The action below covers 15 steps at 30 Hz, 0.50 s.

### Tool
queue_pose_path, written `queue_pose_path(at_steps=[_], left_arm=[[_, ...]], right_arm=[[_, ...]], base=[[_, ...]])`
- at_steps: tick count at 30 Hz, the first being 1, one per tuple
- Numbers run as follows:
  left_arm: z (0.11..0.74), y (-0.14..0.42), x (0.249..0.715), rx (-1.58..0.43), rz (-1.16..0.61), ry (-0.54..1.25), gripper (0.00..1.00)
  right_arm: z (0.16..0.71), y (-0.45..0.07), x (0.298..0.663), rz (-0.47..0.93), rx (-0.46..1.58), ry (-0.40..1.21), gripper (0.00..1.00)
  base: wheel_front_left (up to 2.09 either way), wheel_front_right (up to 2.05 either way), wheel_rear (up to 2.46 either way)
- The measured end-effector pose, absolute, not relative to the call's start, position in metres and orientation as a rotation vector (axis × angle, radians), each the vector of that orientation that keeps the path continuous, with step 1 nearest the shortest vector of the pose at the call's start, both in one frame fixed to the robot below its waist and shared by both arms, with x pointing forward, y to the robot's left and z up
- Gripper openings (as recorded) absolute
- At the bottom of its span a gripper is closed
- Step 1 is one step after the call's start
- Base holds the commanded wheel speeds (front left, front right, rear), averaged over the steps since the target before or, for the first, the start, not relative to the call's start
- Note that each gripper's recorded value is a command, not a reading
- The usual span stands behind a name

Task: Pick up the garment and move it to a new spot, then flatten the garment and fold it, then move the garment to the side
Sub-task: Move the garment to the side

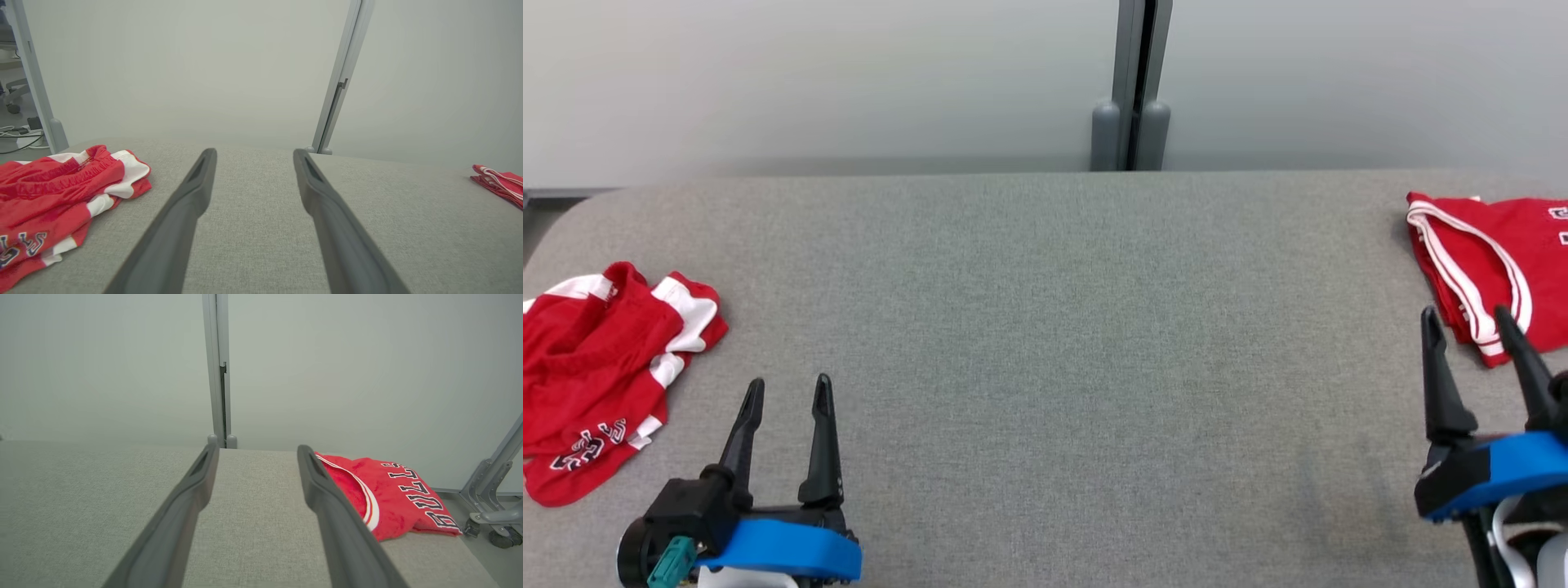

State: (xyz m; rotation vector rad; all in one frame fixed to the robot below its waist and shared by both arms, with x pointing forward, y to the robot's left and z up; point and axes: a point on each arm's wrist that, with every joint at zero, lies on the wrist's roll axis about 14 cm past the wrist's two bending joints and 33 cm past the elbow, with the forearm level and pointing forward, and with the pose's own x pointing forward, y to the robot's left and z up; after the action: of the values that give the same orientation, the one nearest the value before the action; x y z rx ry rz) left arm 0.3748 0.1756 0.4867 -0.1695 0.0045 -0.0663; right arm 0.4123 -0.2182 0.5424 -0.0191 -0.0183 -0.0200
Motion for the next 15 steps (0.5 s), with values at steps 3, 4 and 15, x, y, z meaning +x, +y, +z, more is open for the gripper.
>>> queue_pose_path(at_steps=[3, 4, 15], left_arm=[[0.485, 0.179, 0.365, -0.166, -0.054, 0.008, 1.0], [0.485, 0.18, 0.362, -0.167, -0.051, 0.009, 1.0], [0.484, 0.17, 0.345, -0.165, -0.087, 0.01, 1.0]], right_arm=[[0.542, -0.209, 0.397, 0.004, -0.003, -0.012, 1.0], [0.541, -0.207, 0.392, 0.009, 0.0, -0.01, 1.0], [0.529, -0.219, 0.35, -0.039, 0.031, 0.02, 1.0]], base=[[0.0, 0.0, 0.0], [0.0, 0.0, 0.0], [0.0, 0.0, 0.0]])
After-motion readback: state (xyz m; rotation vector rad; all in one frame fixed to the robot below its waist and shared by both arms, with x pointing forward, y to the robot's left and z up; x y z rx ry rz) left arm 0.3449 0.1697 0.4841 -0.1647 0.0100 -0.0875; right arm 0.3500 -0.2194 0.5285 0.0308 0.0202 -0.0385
